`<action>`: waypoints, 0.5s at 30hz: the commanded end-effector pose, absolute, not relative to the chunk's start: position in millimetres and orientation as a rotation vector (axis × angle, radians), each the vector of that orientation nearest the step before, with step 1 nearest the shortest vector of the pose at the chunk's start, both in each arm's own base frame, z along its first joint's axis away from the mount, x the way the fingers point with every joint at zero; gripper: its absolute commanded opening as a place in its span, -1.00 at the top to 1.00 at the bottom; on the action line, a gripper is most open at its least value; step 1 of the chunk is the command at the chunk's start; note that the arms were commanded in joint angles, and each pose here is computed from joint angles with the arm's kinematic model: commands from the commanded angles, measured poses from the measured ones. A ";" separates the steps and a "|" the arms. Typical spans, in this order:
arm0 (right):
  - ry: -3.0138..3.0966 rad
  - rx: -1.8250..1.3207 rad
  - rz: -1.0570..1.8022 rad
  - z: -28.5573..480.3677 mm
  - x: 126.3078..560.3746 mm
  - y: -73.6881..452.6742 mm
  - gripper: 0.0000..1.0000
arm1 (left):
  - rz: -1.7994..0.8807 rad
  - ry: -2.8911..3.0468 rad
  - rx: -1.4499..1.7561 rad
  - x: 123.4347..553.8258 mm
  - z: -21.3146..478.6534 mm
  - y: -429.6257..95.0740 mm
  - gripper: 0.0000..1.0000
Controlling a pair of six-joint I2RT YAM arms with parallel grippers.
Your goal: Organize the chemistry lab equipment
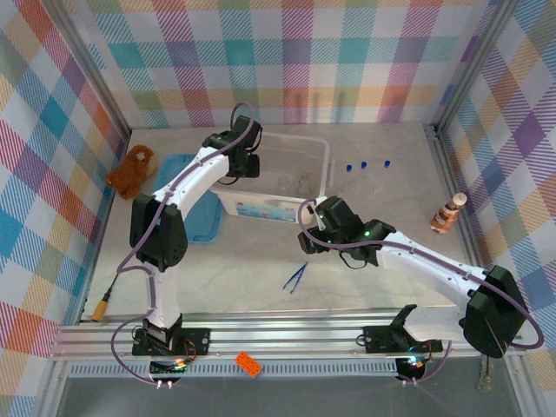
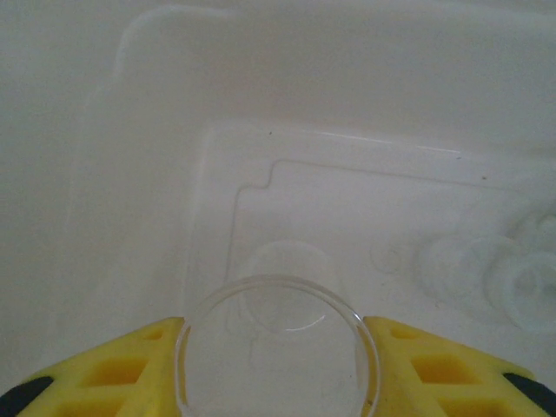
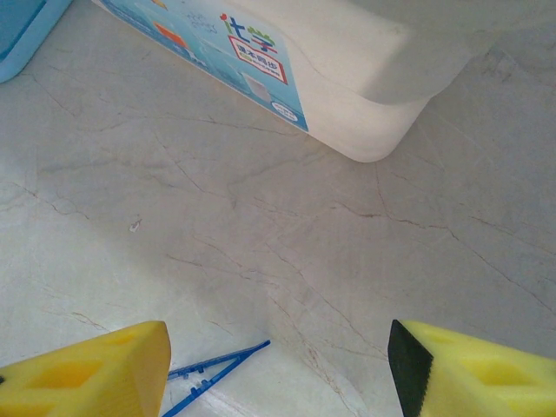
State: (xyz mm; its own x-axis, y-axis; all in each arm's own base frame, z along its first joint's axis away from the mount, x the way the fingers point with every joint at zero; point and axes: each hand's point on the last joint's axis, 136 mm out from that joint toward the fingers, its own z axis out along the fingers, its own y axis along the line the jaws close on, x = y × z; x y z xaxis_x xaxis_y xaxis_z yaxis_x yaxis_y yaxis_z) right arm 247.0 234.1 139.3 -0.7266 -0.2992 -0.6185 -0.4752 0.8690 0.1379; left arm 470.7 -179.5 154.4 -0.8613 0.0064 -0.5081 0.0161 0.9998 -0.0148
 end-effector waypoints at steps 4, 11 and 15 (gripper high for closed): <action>2.429 -0.534 0.399 143.0 246.8 235.5 -0.37 | -0.067 2.636 0.027 487.0 143.9 -182.3 0.27; 2.436 -0.518 0.396 141.0 245.3 232.4 -0.37 | -0.061 2.688 0.029 496.2 124.9 -180.4 0.28; 2.439 -0.514 0.392 139.9 244.4 231.1 -0.37 | -0.058 2.703 0.031 496.9 116.0 -181.3 0.28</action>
